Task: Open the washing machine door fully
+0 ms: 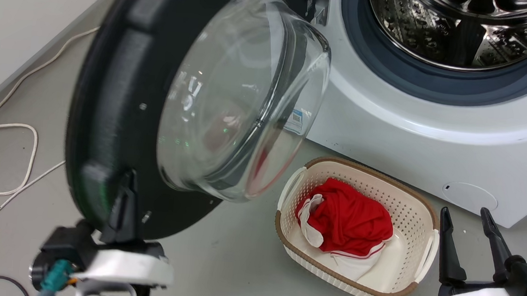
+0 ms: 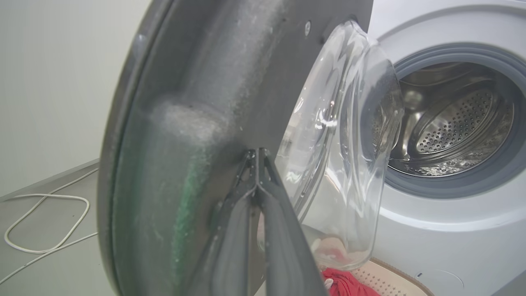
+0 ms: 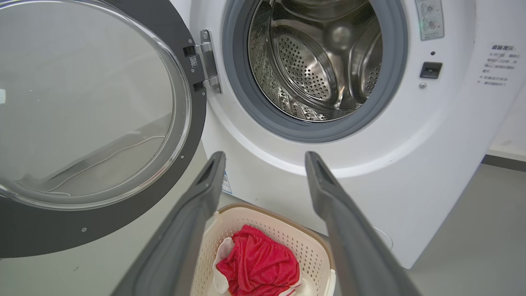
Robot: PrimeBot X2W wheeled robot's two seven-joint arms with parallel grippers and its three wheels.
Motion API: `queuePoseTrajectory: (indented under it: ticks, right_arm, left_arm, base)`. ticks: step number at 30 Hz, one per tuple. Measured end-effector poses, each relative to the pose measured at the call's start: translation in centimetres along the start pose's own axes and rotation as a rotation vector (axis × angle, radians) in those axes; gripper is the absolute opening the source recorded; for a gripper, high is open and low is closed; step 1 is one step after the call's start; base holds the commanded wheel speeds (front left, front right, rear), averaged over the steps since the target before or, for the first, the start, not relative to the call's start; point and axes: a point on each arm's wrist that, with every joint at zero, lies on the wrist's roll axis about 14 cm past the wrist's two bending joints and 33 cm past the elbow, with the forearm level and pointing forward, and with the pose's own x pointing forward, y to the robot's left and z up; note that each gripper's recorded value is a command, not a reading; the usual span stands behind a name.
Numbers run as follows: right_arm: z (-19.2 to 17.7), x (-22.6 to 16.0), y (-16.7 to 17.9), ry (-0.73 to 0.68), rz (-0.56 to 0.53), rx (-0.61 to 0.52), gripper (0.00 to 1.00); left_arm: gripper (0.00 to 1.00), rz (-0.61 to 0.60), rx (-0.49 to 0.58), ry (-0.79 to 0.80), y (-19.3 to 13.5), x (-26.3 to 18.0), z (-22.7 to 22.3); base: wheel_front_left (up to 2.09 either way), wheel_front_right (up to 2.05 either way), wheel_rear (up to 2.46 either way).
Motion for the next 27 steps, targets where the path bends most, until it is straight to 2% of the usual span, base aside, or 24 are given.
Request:
queuePoseTrajectory:
  ticks: [9,19,22,27]
  right_arm:
    - [-0.6,0.3,-0.5,0.018,-0.009,0.001,1.0]
    - [-0.7,0.0,-1.6,0.02,-0.042,0.001,1.0]
    - [-0.8,-0.3,-2.0,0.022,-0.057,0.005,1.0]
    - [-0.4,-1.2,-2.7,0.008,-0.087,0.016,1.0]
  left_arm:
    - [0.0,0.136,0.021,-0.064,4.8,3.5,1.7]
    - [0.0,0.181,0.071,-0.068,8.1,6.2,1.9]
    - [0.0,0.177,0.088,-0.057,8.4,6.5,1.6]
    - [0.0,0.119,0.129,-0.03,6.7,5.8,0.4]
  base:
    - [0.0,0.0,0.0]
    - [0.0,0.0,0.0]
    - [0.0,0.0,0.0]
    - [0.0,0.0,0.0]
